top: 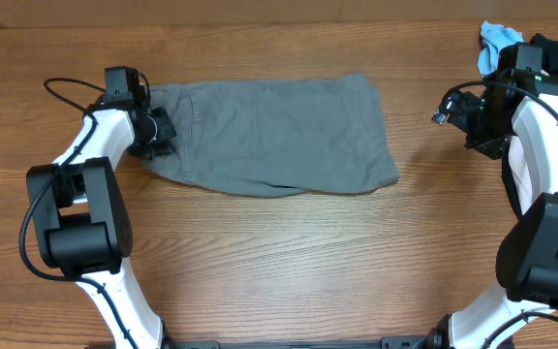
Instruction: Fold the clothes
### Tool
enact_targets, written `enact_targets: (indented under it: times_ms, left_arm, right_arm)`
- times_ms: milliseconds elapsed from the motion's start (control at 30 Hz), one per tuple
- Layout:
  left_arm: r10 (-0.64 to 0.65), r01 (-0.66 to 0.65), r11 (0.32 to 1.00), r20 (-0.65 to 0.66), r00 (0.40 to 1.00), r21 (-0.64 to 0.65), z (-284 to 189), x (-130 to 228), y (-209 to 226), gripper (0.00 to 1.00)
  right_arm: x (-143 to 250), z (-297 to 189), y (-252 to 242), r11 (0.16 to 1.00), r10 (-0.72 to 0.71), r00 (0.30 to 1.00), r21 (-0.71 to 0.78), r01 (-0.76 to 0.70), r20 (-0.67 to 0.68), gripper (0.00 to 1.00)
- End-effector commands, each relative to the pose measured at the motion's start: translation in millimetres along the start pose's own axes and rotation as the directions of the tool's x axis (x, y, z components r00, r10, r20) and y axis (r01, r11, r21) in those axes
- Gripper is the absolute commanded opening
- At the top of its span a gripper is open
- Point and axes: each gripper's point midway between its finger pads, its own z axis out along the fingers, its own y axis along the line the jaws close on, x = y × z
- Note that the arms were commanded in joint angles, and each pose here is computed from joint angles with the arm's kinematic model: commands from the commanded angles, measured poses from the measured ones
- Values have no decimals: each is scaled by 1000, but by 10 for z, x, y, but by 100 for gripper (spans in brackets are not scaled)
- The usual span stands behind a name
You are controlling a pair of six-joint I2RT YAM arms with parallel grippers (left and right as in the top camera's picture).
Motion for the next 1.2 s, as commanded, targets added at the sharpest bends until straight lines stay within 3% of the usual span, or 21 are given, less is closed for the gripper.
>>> enact_targets:
  times_ms: [0, 400, 733, 767, 800, 833, 1067, 1167]
  left_arm:
    - [-6, 0, 999, -174, 985, -32, 292, 445, 88, 4]
    - [24, -26, 1000, -142, 990, -14, -406, -150, -205, 4]
    - [36, -27, 996, -106, 994, 84, -985, -441, -528, 4]
    - [38, -28, 995, -106, 994, 97, -1018, -449, -563, 4]
    - [41, -30, 994, -105, 994, 106, -1036, -450, -592, 4]
    - [44, -32, 993, -106, 993, 113, -1043, -446, -616, 4]
    - [72, -57, 991, -124, 990, 118, -1044, -356, -741, 4]
    - [95, -80, 989, -119, 988, 121, -1061, -350, -777, 4]
  right_arm:
    - [-83, -45, 0, 1000, -4, 1000, 5, 4, 27, 100]
    - [-152, -48, 52, 1000, -6, 999, -19, 7, 54, 100]
    - [295, -219, 709, 910, -31, 984, -412, -44, -175, 100]
    - [320, -246, 777, 894, -41, 982, -445, -47, -186, 72]
    - [347, -269, 834, 882, -50, 979, -469, -49, -196, 27]
    - [387, -288, 892, 871, -58, 976, -488, -54, -211, 4]
    - [976, -240, 1495, 845, -235, 930, -532, 52, -283, 4]
    - [1229, -66, 1720, 896, -227, 925, -437, 76, -304, 4]
